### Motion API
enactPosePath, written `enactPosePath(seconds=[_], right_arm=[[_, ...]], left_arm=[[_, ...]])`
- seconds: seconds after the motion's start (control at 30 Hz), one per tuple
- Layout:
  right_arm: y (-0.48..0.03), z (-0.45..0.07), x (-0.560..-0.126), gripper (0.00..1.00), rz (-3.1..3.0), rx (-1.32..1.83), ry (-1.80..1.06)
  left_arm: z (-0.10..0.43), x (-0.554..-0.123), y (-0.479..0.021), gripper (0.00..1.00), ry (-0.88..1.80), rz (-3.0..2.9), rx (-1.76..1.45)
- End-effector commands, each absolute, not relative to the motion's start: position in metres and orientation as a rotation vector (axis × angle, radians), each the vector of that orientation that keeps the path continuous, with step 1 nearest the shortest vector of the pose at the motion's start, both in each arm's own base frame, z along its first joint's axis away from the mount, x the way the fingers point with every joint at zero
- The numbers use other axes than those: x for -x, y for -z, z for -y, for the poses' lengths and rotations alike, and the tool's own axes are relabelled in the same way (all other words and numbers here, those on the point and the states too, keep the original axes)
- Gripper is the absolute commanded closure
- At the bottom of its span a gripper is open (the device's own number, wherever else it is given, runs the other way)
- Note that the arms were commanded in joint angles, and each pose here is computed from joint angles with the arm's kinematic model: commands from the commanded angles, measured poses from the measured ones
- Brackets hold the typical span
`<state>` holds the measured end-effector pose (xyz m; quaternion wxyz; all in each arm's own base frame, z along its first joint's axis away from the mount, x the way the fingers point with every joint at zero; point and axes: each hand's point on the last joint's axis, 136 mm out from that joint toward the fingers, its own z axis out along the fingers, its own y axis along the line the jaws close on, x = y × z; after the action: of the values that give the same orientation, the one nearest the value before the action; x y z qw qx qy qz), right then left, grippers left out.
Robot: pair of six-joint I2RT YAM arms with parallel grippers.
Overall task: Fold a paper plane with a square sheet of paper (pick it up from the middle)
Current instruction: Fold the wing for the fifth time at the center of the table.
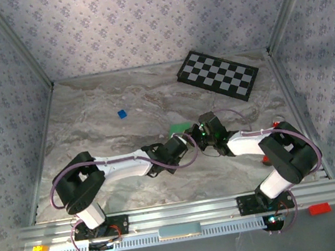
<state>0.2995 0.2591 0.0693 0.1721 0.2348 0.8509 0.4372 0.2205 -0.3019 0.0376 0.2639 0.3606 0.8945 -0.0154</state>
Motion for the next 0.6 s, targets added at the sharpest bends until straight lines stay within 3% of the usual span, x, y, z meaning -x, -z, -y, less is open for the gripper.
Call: enactPosePath(seconds=[0.0,0.57], right_arm=[[-0.0684,-0.2565,-0.2989,0.99,-2.413,-0.694,-1.231],[-0.0700,-0.2552,-0.3002,0.99,-2.409,-0.697,-1.237]], left_arm=[[0.3055,-0.2254,-0.0445,0.84,0.015,-2.394,-0.974],[0.3032,-0.2248,-0.0380,0.96,-0.002,-2.407,-0.975]])
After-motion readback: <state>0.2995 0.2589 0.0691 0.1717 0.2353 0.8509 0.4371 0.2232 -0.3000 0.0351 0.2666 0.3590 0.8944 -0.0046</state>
